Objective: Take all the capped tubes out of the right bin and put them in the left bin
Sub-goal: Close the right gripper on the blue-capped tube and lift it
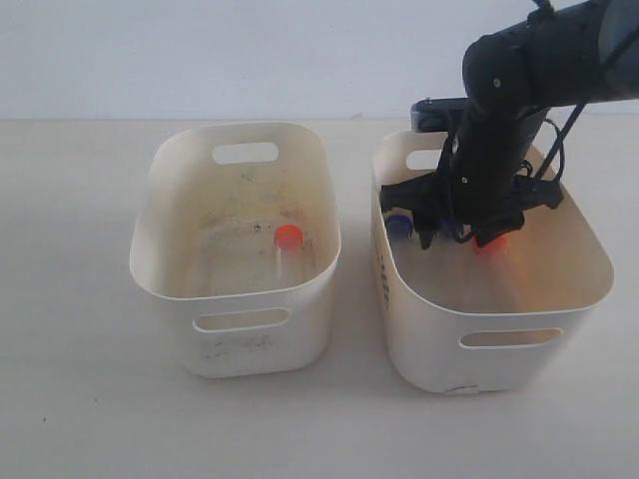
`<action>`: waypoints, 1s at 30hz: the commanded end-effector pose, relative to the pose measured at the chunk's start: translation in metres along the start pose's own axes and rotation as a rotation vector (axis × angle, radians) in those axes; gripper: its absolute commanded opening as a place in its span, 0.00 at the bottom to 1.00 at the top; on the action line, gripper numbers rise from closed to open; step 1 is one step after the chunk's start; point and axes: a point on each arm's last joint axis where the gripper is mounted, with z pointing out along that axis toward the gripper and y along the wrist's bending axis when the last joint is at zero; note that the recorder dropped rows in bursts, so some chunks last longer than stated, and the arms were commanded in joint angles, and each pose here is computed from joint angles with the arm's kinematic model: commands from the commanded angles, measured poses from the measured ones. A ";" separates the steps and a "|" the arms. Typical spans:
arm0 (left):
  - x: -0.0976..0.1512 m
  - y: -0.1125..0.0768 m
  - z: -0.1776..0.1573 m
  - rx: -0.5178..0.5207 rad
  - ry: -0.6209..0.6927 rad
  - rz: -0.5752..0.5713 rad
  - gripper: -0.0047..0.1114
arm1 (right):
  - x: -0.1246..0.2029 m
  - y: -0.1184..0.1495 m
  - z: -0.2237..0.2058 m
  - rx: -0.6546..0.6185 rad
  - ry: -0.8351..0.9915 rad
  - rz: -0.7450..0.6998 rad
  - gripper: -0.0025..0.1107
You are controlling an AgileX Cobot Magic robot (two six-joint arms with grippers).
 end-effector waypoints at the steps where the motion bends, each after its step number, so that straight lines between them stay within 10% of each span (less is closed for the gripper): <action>1: -0.001 0.000 0.000 0.008 -0.006 -0.007 0.08 | 0.002 -0.003 0.020 0.037 0.044 -0.009 0.55; 19: -0.001 0.000 0.000 0.008 -0.006 -0.007 0.08 | 0.005 -0.001 0.055 0.052 0.073 -0.004 0.54; 26: -0.001 0.000 0.000 0.008 -0.006 -0.007 0.08 | 0.006 -0.003 0.055 0.075 0.085 -0.020 0.04; 30: -0.001 0.000 0.000 0.008 -0.006 -0.007 0.08 | 0.006 -0.005 0.048 0.095 0.093 -0.024 0.03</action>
